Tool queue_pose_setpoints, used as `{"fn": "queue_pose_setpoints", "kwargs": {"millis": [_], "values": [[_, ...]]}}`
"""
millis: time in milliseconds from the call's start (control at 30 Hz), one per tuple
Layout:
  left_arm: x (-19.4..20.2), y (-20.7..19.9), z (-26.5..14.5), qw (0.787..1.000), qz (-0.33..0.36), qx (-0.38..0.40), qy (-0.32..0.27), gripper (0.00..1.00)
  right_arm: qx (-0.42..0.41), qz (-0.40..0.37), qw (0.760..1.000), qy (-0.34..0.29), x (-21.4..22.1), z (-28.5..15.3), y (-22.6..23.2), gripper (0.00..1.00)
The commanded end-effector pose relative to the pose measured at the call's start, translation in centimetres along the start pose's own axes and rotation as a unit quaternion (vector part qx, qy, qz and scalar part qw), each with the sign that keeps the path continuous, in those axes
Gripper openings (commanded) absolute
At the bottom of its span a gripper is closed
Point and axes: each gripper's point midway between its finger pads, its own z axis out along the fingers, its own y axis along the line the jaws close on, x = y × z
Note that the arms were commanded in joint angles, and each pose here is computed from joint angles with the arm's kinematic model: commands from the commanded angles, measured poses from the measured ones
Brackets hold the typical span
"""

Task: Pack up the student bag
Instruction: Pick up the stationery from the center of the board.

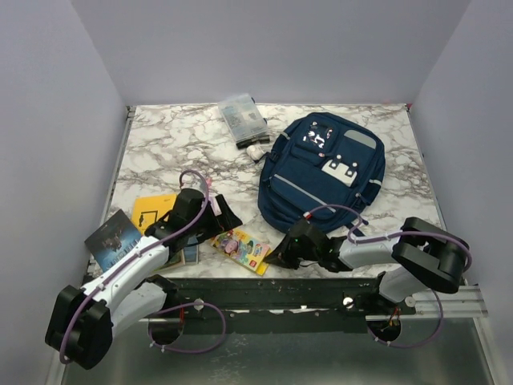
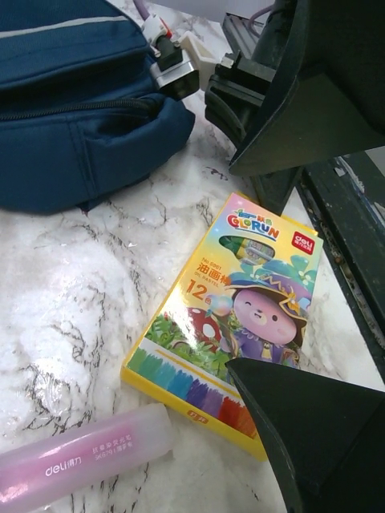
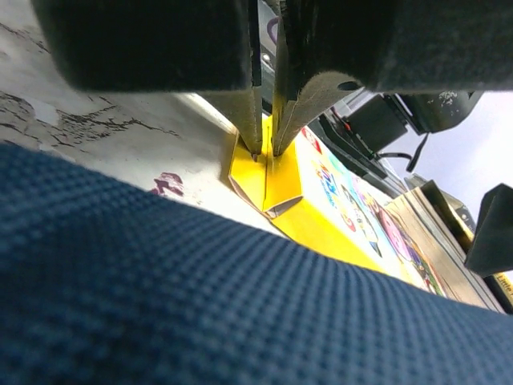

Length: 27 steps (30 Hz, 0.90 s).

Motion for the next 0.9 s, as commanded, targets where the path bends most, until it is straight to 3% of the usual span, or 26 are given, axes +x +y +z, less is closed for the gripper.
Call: {"fn": "queue_pose_setpoints", "kwargs": {"millis": [0, 200, 333, 667, 867], "values": [[0.5, -0.2, -0.9, 1.0, 0.003, 0.012, 0.002, 0.97, 0.111, 0.02, 0.993, 0.021, 0.7, -0.8, -5.4, 0.19], [-0.6, 0.0, -1.5, 1.0, 0.019, -0.007, -0.018, 0.97, 0.12, 0.016, 0.992, -0.034, -0.9, -3.2, -5.5, 0.46], [-0.8, -0.3, -1.7, 1.0, 0.019, -0.007, -0.017, 0.97, 0.096, 0.041, 0.994, -0.041, -1.0, -3.7, -5.8, 0.48], [-0.6, -1.4, -2.2, 1.0, 0.01, 0.017, -0.012, 0.97, 0.063, 0.064, 0.996, -0.018, -0.5, -0.5, -4.1, 0.29], [0.0, -1.4, -2.6, 1.0, -0.002, 0.028, -0.01, 0.97, 0.075, 0.092, 0.992, -0.031, -0.9, 0.6, -5.6, 0.08]]}}
